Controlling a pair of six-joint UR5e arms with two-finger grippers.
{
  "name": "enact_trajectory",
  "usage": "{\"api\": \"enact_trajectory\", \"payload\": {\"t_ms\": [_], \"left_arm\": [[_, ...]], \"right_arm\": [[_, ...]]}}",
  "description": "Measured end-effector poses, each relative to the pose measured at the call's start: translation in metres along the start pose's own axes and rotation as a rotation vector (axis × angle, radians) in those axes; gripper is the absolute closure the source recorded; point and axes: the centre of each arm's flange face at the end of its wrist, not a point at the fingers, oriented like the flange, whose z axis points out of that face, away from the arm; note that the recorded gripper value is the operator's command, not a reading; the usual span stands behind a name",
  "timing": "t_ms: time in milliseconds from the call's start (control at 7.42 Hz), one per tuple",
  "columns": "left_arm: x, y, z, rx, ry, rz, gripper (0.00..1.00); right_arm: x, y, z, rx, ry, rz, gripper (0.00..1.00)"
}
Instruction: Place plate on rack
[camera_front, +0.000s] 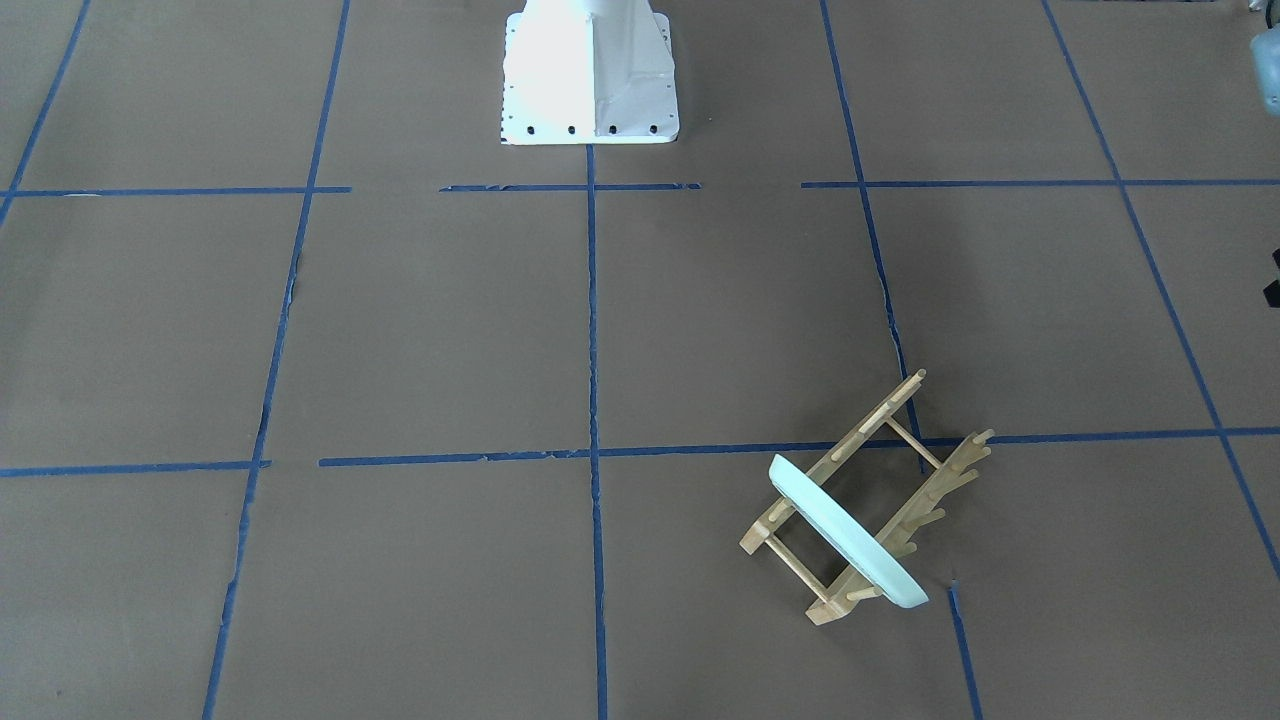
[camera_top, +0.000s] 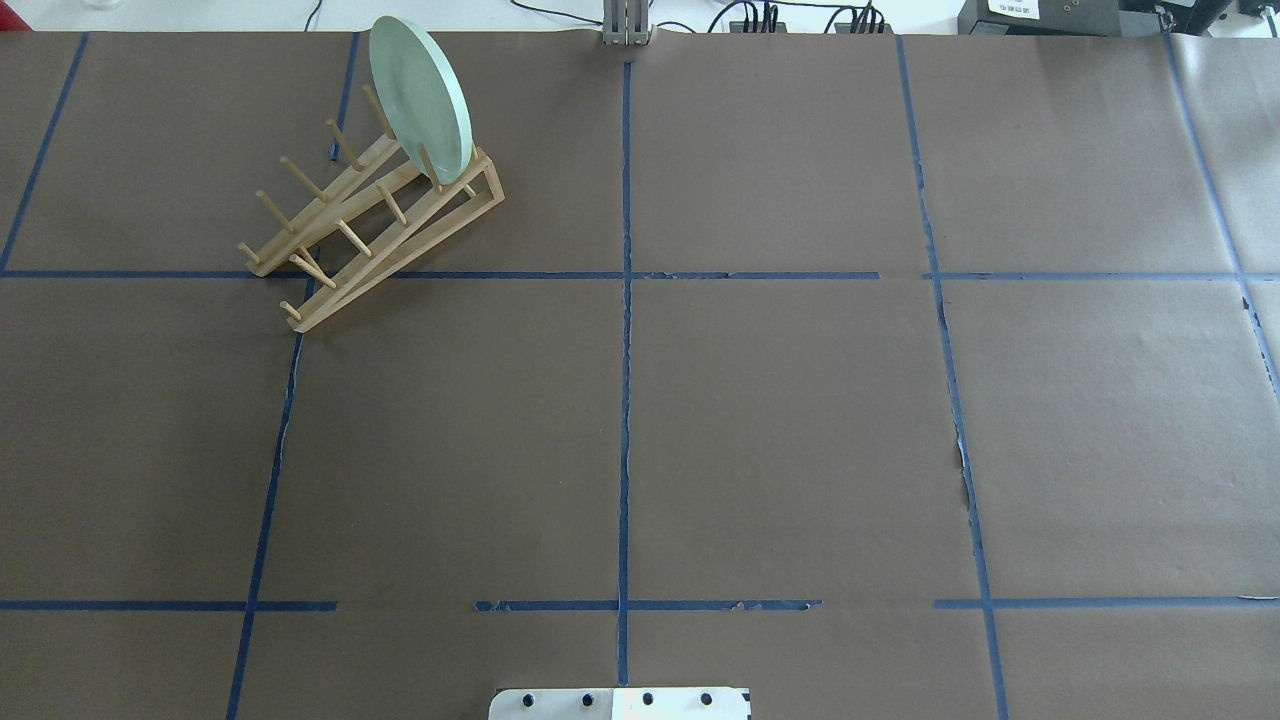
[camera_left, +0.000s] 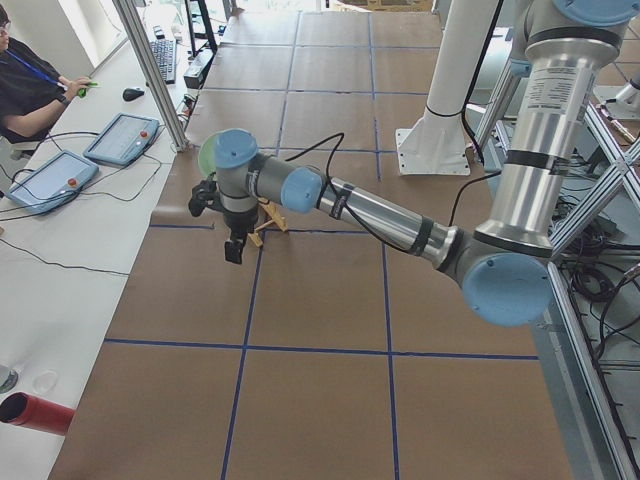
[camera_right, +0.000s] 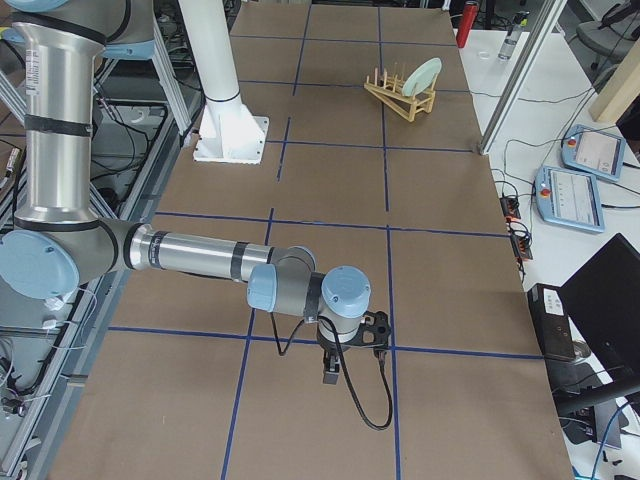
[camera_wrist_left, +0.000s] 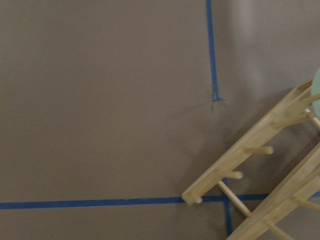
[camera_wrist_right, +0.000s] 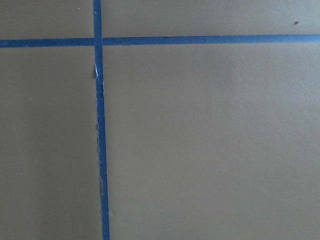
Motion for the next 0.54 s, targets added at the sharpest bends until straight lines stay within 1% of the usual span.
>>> {"api": "enact_trajectory", "payload": {"t_ms": [135,270,404,539], "left_arm": [[-0.033,0.027,0.018,-0.041,-0.004,-0.015,0.00],[-0.053,0.049,0.033,-0.066,-0.004,0.001,0.00],[-0.065,0.065,0.038,-0.076,-0.004,0.030,0.00],[-0.080,0.075,0.034,-0.075,-0.005,0.046,0.00]], "right_arm": [[0.000,0.000,0.000,0.000,0.000,0.000,0.00],[0.000,0.000,0.000,0.000,0.000,0.000,0.00],[0.000,0.000,0.000,0.000,0.000,0.000,0.00],[0.000,0.000,0.000,0.000,0.000,0.000,0.00]]}}
